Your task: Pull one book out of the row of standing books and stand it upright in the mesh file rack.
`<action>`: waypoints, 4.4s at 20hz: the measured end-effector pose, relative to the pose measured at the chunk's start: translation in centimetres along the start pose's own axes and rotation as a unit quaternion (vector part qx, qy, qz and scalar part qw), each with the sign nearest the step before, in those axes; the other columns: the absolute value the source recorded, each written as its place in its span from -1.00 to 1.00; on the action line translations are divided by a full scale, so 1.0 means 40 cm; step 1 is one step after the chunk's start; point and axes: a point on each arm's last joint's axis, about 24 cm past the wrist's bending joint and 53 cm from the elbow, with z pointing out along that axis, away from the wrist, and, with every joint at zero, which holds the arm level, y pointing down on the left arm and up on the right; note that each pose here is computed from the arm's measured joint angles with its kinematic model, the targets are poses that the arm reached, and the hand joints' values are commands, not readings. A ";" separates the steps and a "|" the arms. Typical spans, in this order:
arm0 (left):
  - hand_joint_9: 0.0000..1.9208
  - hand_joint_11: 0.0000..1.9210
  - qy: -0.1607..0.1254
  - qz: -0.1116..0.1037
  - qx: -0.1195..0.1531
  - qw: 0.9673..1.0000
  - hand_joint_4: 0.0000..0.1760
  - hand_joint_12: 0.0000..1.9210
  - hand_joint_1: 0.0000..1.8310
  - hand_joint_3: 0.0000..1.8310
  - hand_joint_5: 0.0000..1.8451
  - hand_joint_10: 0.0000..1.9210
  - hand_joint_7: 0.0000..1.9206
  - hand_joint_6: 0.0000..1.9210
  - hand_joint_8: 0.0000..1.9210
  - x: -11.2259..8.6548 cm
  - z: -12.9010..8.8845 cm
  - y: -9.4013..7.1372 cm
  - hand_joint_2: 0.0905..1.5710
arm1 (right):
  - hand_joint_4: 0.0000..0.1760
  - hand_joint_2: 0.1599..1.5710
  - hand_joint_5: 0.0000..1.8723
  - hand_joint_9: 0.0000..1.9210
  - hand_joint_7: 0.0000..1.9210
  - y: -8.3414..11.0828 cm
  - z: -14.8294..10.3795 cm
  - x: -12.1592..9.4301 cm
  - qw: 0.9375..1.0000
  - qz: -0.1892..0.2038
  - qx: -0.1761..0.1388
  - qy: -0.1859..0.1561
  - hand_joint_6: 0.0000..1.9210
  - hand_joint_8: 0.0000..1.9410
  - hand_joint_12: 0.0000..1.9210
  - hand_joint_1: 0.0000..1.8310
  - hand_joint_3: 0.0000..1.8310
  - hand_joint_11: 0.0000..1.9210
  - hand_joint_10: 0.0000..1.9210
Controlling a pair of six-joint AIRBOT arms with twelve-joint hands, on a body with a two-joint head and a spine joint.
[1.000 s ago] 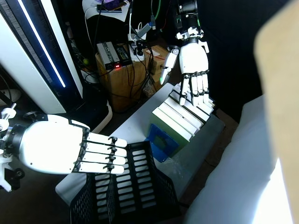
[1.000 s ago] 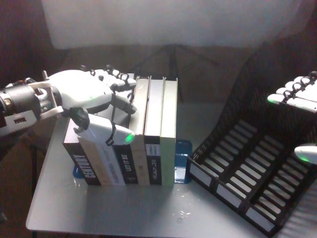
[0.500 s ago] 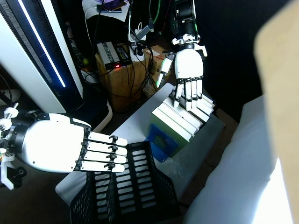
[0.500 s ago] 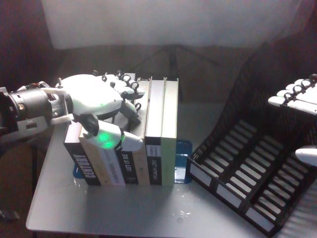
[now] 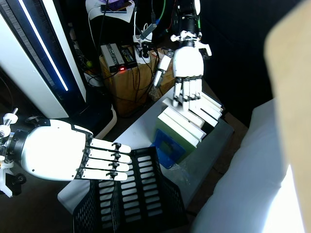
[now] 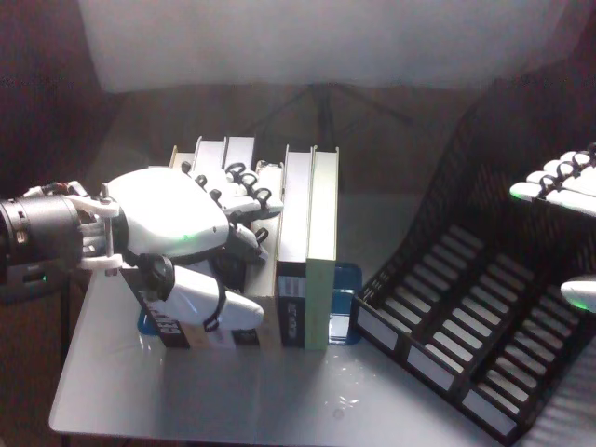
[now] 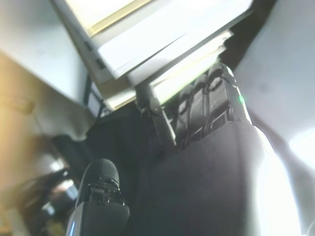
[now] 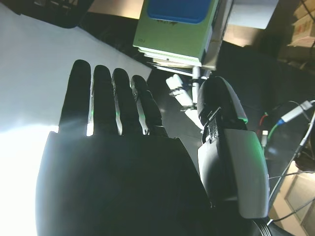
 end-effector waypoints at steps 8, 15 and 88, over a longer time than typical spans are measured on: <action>-1.00 -1.00 0.038 -0.018 0.044 0.998 -1.00 -1.00 -1.00 -1.00 -0.16 -1.00 -1.00 -0.94 -1.00 0.086 -0.030 -0.063 0.49 | -1.00 0.67 -1.00 -1.00 -1.00 -0.008 -0.003 0.001 1.000 0.006 0.005 -0.002 -1.00 -1.00 -1.00 -0.64 -1.00 -1.00 -1.00; -1.00 -1.00 0.060 -0.034 0.053 0.996 -1.00 -1.00 -1.00 -0.99 -0.17 -1.00 -0.92 -0.95 -0.97 0.142 -0.062 -0.076 0.53 | -1.00 0.67 -1.00 -1.00 -1.00 -0.016 -0.007 0.009 1.000 0.014 0.011 0.001 -1.00 -1.00 -1.00 -0.64 -1.00 -1.00 -1.00; -1.00 -1.00 -0.317 -0.289 -0.214 0.878 -0.86 -1.00 -0.30 -1.00 -0.99 -1.00 -1.00 -1.00 -1.00 -0.017 -0.546 0.421 0.49 | -1.00 0.18 -1.00 -1.00 -1.00 0.652 0.315 0.313 0.895 -0.310 -0.292 0.132 -1.00 -1.00 -1.00 0.04 -1.00 -1.00 -1.00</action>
